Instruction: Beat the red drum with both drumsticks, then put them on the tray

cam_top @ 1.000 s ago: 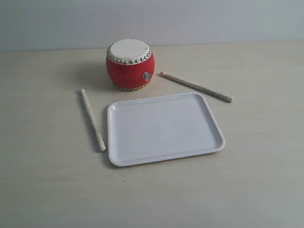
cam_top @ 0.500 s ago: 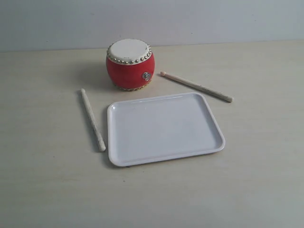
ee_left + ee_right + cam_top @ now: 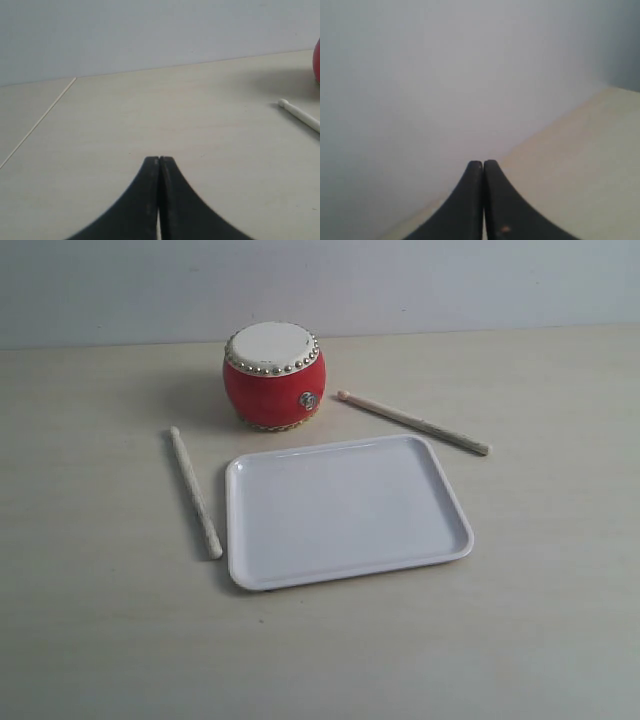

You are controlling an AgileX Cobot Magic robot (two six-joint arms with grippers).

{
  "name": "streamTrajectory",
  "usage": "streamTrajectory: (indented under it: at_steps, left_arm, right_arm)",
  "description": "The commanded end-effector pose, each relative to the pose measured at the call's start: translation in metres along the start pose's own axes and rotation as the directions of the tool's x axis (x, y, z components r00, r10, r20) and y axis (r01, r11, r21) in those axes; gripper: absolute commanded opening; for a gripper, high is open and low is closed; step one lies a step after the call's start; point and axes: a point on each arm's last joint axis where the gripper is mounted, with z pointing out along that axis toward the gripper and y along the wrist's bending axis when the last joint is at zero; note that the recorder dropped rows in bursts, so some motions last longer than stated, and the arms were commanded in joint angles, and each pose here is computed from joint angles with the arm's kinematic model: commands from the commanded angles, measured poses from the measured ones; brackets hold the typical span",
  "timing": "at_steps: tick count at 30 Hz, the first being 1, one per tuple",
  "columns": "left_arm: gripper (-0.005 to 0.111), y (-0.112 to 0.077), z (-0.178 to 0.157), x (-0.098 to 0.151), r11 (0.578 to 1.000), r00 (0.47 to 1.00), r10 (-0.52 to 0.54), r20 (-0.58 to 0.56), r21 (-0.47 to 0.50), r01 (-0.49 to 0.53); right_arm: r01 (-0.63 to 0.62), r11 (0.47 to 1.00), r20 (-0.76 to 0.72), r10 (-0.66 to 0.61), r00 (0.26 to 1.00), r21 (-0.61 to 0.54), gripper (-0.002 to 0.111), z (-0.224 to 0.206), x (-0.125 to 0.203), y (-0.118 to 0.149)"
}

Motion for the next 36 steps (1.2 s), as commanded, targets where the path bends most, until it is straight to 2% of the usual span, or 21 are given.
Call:
streamTrajectory:
  at_steps: [1, 3, 7, 12, 16, 18, 21, 27, 32, 36]
  left_arm:
    - [0.0, 0.0, 0.0, 0.0, 1.0, 1.0, -0.01, 0.014, 0.004, 0.01]
    - [0.0, 0.0, 0.0, 0.0, 1.0, 1.0, -0.01, 0.014, 0.004, 0.01]
    - [0.0, 0.0, 0.0, 0.0, 1.0, 1.0, -0.012, 0.014, 0.004, 0.012]
    - [0.0, 0.0, 0.0, 0.0, 1.0, 1.0, -0.01, 0.014, 0.004, 0.01]
    - [0.0, 0.0, 0.0, 0.0, 1.0, 1.0, -0.01, 0.014, 0.004, 0.01]
    - [0.0, 0.0, 0.0, 0.0, 1.0, 1.0, -0.01, 0.014, 0.004, 0.01]
    - [0.0, 0.0, 0.0, 0.0, 1.0, 1.0, -0.01, 0.014, 0.004, 0.01]
    - [0.0, 0.0, 0.0, 0.0, 1.0, 1.0, -0.01, 0.014, 0.004, 0.01]
    - [0.0, 0.0, 0.0, 0.0, 1.0, 1.0, -0.01, 0.014, 0.004, 0.01]
    - [0.0, 0.0, 0.0, 0.0, 1.0, 1.0, -0.01, 0.014, 0.004, 0.01]
  right_arm:
    - [0.168, 0.985, -0.261, -0.151, 0.954, 0.045, 0.0, 0.056, -0.011, 0.011]
    - [0.233, 0.972, -0.401, -0.201, 0.894, 0.032, 0.0, 0.082, -0.012, 0.016]
    - [0.33, 0.942, -0.672, -0.284, 0.683, -0.063, 0.0, 0.133, -0.013, 0.026]
    - [0.336, 0.924, -0.846, -0.323, 0.425, -0.184, 0.0, 0.175, -0.014, 0.034]
    - [0.319, 0.891, -0.886, -0.404, 0.226, -0.324, 0.0, 0.194, -0.011, 0.044]
    - [0.312, 0.87, -0.875, -0.45, 0.18, -0.383, 0.0, 0.205, -0.005, 0.054]
    - [0.308, 0.838, -0.846, -0.511, 0.151, -0.451, 0.0, 0.224, 0.008, 0.071]
    - [0.285, 0.703, -0.729, -0.685, 0.021, -0.652, 0.0, 0.251, 0.054, 0.098]
    - [0.242, 0.656, -0.685, -0.726, -0.059, -0.715, 0.0, 0.273, 0.093, 0.099]
    - [0.191, 0.57, -0.594, -0.796, -0.113, -0.799, 0.0, 0.286, 0.117, 0.094]
